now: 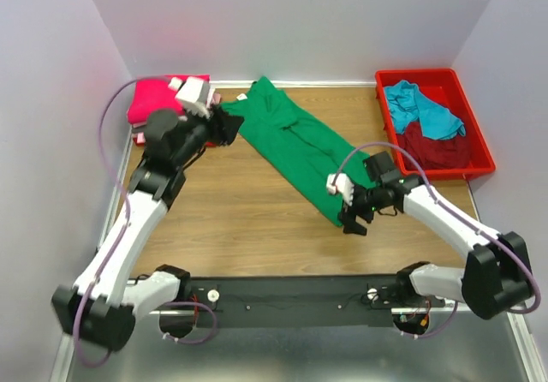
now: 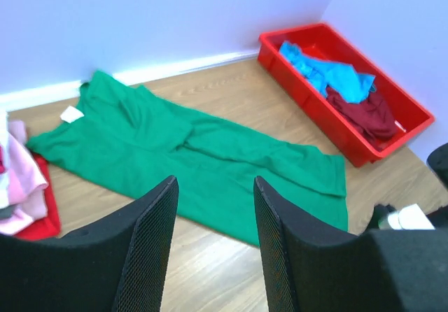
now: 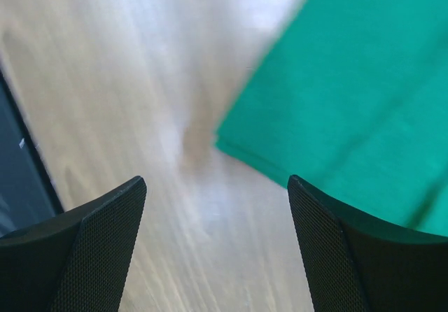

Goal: Fold and stack the t-shirts
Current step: Fold the tshirt

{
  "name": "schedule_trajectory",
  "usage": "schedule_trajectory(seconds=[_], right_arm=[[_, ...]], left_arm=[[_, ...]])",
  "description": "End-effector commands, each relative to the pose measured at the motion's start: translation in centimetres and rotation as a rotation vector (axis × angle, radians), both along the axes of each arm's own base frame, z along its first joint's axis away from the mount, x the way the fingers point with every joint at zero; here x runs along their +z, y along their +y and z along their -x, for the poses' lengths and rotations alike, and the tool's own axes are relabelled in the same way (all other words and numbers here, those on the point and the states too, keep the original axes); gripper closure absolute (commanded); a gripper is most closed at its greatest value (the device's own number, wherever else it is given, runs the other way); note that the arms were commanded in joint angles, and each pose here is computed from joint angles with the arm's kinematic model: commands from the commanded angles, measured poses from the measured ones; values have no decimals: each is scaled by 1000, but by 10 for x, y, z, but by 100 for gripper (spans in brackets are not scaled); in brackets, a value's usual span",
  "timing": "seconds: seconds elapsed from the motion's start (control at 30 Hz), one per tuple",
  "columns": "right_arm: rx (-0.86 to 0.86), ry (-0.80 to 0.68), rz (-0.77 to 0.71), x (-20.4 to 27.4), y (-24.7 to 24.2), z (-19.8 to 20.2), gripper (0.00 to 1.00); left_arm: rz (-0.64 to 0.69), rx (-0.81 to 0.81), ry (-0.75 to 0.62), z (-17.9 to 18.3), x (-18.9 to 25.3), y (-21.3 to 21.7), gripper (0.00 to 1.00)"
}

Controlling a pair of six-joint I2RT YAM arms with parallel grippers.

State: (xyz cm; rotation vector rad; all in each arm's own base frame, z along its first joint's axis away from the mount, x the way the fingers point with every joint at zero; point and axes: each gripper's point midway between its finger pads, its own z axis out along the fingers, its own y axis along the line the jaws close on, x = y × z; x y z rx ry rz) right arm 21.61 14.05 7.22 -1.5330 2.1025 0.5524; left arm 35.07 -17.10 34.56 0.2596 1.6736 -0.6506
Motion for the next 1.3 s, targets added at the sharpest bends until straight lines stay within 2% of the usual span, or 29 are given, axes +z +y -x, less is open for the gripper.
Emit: schedule_trajectory(seconds=[0.0, 0.03, 0.23, 0.4, 0.63, 0.7, 0.73, 0.77, 0.87, 0.9, 1.0, 1.03, 1.07, 1.1, 1.17, 1.2, 1.27], right_arm=[[147, -136, 49, -7, 11, 13, 11], [144, -135, 60, -9, 13, 14, 11], [125, -150, 173, -29, 42, 13, 14], [56, -192, 281, -39, 40, -8, 24], [17, -242, 363, -46, 23, -13, 30], [28, -211, 369, -55, 21, -7, 36], [30, -198, 371, -58, 21, -5, 50], [29, -175, 385, -64, 19, -2, 59], [52, -125, 377, -71, 23, 7, 71], [72, -104, 370, -72, 26, 12, 83], [144, -51, 334, -68, 38, 32, 93], [168, -40, 310, -63, 45, 36, 100], [207, -21, 283, -59, 53, 44, 100], [287, 51, 227, -55, 64, 69, 100], [364, 82, 167, -45, 81, 89, 100], [440, 106, 158, -44, 91, 108, 99], [491, 150, 185, -51, 100, 120, 99]], left_arm=[[-41, -26, -10, 33, -35, 9, 45], [-29, -23, -31, 49, -33, 14, 44], [53, -27, -45, 90, -33, 22, 44], [92, -58, -40, 107, -37, 20, 44], [99, -71, -47, 114, -36, 20, 44], [105, -79, -50, 116, -35, 19, 44], [106, -82, -47, 116, -36, 19, 44], [114, -89, -51, 118, -35, 18, 44], [121, -101, -72, 124, -29, 18, 44], [121, -102, -79, 125, -27, 18, 44], [120, -106, -107, 132, -17, 20, 44], [122, -117, -117, 136, -13, 20, 44], [123, -123, -122, 138, -11, 19, 44], [124, -133, -128, 140, -9, 18, 44], [125, -176, -144, 147, -4, 14, 40], [127, -191, -157, 149, -1, 12, 36], [137, -235, -182, 158, 4, 8, 28]])
